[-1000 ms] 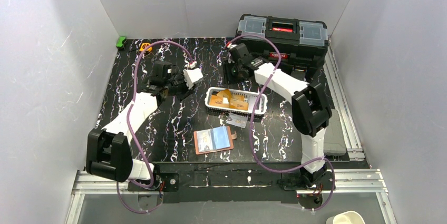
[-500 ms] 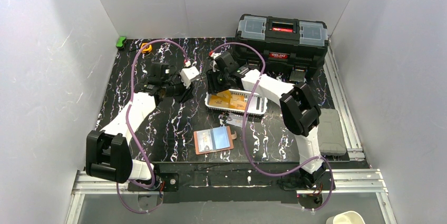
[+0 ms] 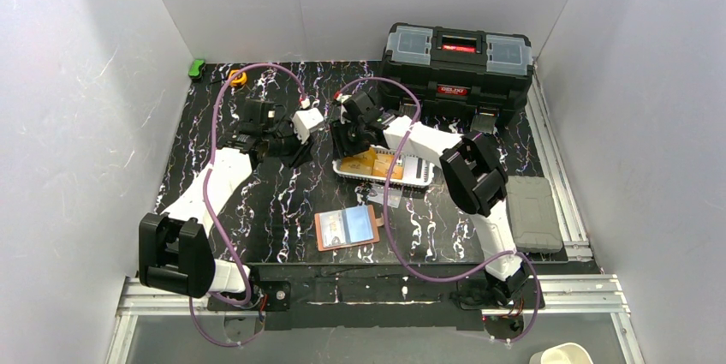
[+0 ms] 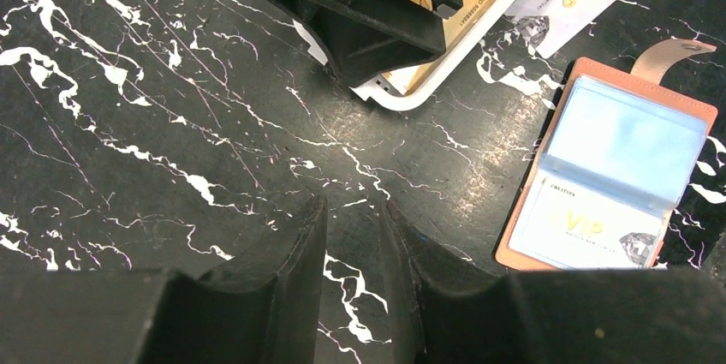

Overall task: Put the credit cards into the card holder
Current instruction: Pick up the credit card from the storage box.

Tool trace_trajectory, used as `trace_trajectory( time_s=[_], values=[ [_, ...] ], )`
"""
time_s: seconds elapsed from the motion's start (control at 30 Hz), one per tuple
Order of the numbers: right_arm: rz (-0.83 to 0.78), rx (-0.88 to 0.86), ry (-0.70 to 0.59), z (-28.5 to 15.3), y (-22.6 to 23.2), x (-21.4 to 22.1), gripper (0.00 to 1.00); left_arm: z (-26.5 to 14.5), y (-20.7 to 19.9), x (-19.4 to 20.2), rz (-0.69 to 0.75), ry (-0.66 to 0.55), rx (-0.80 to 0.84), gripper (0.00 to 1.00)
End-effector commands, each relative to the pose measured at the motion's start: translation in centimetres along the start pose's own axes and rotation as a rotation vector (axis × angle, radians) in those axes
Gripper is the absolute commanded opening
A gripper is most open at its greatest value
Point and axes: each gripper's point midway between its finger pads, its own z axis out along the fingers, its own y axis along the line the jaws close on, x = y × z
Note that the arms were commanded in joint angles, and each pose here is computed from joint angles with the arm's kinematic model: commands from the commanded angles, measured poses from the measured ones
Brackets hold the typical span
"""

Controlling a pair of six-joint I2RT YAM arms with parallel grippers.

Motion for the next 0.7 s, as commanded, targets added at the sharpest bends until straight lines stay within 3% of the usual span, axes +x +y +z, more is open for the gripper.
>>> trace_trajectory(
  time_s=[0.0,0.67],
  values=[
    [-0.011,0.018,-0.020,-1.0,-0.7,-0.3,0.53,-1.3,-0.1,-1.1,0.027,-0.016,-0.003,0.28],
    [0.092,0.227,-0.030,-8.1,-8.0,4.7,0.49,-1.2,-0.2,-1.2,0.054,-0.026,0.004,0.28]
  ],
)
